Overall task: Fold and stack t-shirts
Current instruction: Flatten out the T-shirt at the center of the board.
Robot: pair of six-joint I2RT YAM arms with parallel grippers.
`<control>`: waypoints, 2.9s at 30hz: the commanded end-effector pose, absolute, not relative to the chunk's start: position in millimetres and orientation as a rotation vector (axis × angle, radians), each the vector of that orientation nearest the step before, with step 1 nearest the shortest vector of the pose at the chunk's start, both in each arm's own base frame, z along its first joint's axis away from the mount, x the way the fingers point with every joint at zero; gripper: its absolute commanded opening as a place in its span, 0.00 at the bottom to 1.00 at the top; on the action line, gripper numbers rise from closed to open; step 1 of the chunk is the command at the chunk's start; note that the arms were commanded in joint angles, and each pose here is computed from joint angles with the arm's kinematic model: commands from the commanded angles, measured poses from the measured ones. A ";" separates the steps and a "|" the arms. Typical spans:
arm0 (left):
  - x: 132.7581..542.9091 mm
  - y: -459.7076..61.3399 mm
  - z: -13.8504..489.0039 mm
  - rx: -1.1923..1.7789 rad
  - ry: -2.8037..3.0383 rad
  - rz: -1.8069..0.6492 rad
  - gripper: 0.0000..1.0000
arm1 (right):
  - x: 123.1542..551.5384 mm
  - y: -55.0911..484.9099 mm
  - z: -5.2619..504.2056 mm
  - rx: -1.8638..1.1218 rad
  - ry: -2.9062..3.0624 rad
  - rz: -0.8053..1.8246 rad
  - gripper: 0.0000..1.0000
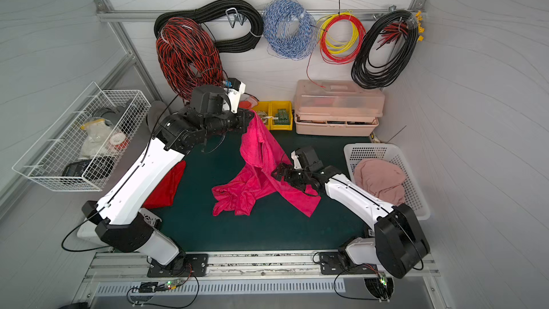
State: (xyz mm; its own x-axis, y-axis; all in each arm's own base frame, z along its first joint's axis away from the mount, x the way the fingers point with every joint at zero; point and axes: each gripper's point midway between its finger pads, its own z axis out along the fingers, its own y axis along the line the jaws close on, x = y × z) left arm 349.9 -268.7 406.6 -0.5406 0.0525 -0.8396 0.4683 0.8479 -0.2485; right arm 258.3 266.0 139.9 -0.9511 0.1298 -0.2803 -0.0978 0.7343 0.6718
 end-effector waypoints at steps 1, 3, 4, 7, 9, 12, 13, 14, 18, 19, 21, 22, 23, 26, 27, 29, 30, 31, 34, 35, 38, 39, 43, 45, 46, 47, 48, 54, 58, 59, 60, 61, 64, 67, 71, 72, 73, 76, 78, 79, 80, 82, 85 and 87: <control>340.1 -262.2 430.9 0.374 2.025 -0.606 0.00 | 264.2 271.7 122.4 -0.007 2.657 0.970 0.96; 336.6 -260.7 433.6 0.384 2.025 -0.607 0.00 | 263.1 276.5 108.1 -0.008 2.689 0.948 0.93; 335.7 -259.6 434.2 0.386 2.026 -0.605 0.00 | 263.6 278.2 101.6 -0.003 2.704 0.932 0.92; 332.0 -254.8 438.3 0.391 2.019 -0.591 0.00 | 263.2 282.5 87.0 -0.009 2.751 0.889 0.85; 330.9 -251.3 439.5 0.390 2.018 -0.582 0.00 | 263.9 281.9 82.3 -0.015 2.760 0.851 0.84; 327.4 -247.5 444.4 0.390 2.011 -0.585 0.00 | 269.3 277.7 78.2 -0.015 2.749 0.793 0.80; 325.7 -246.3 445.8 0.390 2.011 -0.589 0.00 | 272.2 276.0 77.1 -0.014 2.747 0.773 0.75; 324.2 -246.1 447.0 0.392 2.012 -0.594 0.00 | 275.0 274.4 76.0 -0.012 2.746 0.759 0.65; 312.4 -237.0 443.5 0.376 2.049 -0.593 0.00 | 286.5 267.4 87.6 -0.016 2.714 0.729 0.10; 307.7 -232.3 437.8 0.361 2.065 -0.592 0.00 | 289.3 263.9 97.2 -0.024 2.697 0.702 0.03; 298.1 -220.6 416.8 0.312 2.099 -0.584 0.00 | 295.1 256.5 122.2 -0.045 2.643 0.657 0.01; 293.8 -213.9 401.1 0.279 2.123 -0.574 0.00 | 298.0 252.7 135.7 -0.056 2.616 0.643 0.02; 287.9 -207.0 387.8 0.242 2.138 -0.575 0.00 | 302.0 249.5 149.4 -0.067 2.584 0.626 0.02; 263.2 -198.8 332.5 0.164 2.244 -0.628 0.00 | 322.0 246.1 195.1 -0.113 2.423 0.593 0.04; 253.9 -198.2 313.3 0.147 2.283 -0.643 0.00 | 330.5 246.6 213.3 -0.122 2.339 0.594 0.05; 237.5 -196.0 282.9 0.120 2.331 -0.644 0.00 | 346.9 244.5 242.4 -0.120 2.179 0.588 0.08; 231.2 -194.5 272.5 0.108 2.343 -0.642 0.00 | 354.0 243.4 250.0 -0.118 2.136 0.577 0.08; 226.5 -192.9 263.2 0.095 2.353 -0.637 0.00 | 360.5 243.8 256.6 -0.122 2.108 0.570 0.10; 217.7 -185.6 242.6 0.068 2.399 -0.604 0.00 | 378.1 250.7 252.2 -0.140 2.139 0.550 0.11; 215.4 -183.9 238.9 0.064 2.412 -0.595 0.00 | 382.3 256.3 247.7 -0.157 2.160 0.559 0.11; 207.7 -182.5 228.5 0.063 2.442 -0.588 0.00 | 393.2 278.6 244.4 -0.215 2.197 0.613 0.12; 204.2 -183.3 223.8 0.066 2.453 -0.589 0.00 | 395.4 287.7 246.0 -0.239 2.207 0.634 0.12; 196.4 -180.0 200.3 0.061 2.499 -0.563 0.00 | 392.2 325.3 249.1 -0.357 2.241 0.664 0.11; 195.5 -178.1 194.8 0.078 2.494 -0.550 0.11 | 384.0 343.2 251.7 -0.401 2.237 0.705 0.11; 196.5 -176.5 191.6 0.081 2.489 -0.537 0.10 | 380.3 352.9 253.2 -0.420 2.231 0.737 0.11; 197.0 -174.4 187.5 0.077 2.490 -0.520 0.03 | 377.2 362.6 255.2 -0.440 2.225 0.763 0.11; 196.8 -172.4 182.7 0.070 2.500 -0.504 0.00 | 374.0 372.6 256.4 -0.465 2.224 0.785 0.11; 186.5 -173.4 160.7 0.015 2.553 -0.556 0.00 | 357.4 445.6 270.4 -0.640 2.185 0.980 0.13; 185.3 -178.1 176.0 0.017 2.502 -0.638 0.00 | 352.7 493.0 271.6 -0.748 2.181 1.109 0.28; 186.4 -182.1 185.0 0.035 2.479 -0.668 0.00 | 351.6 502.6 272.5 -0.773 2.184 1.122 0.43; 187.2 -187.2 195.3 0.061 2.453 -0.701 0.00 | 351.1 511.3 268.1 -0.797 2.195 1.129 0.59; 188.7 -192.5 206.5 0.087 2.425 -0.732 0.00 | 354.8 514.9 262.6 -0.794 2.214 1.102 0.67; 194.6 -206.5 245.5 0.159 2.336 -0.803 0.00 | 374.0 494.7 241.5 -0.664 2.324 0.974 0.73; 203.2 -215.9 283.8 0.209 2.266 -0.819 0.00 | 389.0 442.7 224.0 -0.448 2.362 0.911 0.74; 222.0 -220.8 319.0 0.243 2.232 -0.736 0.00 | 384.0 343.1 194.6 -0.134 2.392 0.894 0.74; 228.8 -221.1 329.3 0.245 2.212 -0.712 0.00 | 377.1 319.5 186.4 -0.060 2.394 0.902 0.74; 235.7 -222.4 337.2 0.251 2.198 -0.692 0.00 | 368.0 302.4 180.1 -0.012 2.396 0.921 0.74; 258.1 -222.4 357.8 0.237 2.187 -0.639 0.00 | 333.4 275.3 152.7 0.038 2.445 0.929 0.74; 269.3 -221.4 363.7 0.223 2.197 -0.610 0.00 | 314.8 271.3 135.2 0.063 2.482 0.953 0.74; 274.5 -222.0 365.1 0.217 2.201 -0.604 0.00 | 304.9 272.9 124.1 0.078 2.498 0.984 0.74; 277.4 -222.6 366.0 0.210 2.200 -0.612 0.00 | 300.2 276.8 117.8 0.083 2.501 1.014 0.74; 281.4 -223.3 368.9 0.189 2.189 -0.627 0.00 | 296.0 284.5 105.5 0.114 2.519 1.072 0.73; 286.6 -220.2 381.7 0.157 2.161 -0.637 0.00 | 289.1 301.8 92.1 0.164 2.533 1.186 0.71; 289.3 -217.3 391.0 0.149 2.147 -0.631 0.00 | 278.5 313.2 85.1 0.158 2.540 1.205 0.71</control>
State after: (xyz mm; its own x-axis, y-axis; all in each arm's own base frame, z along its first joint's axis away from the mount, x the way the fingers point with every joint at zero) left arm 281.5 -220.0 344.3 -0.7006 -0.0623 -0.7108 0.2937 0.8827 -0.3669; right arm 282.6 285.2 73.2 -0.9406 0.2108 -0.2662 -0.0306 0.7282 0.6846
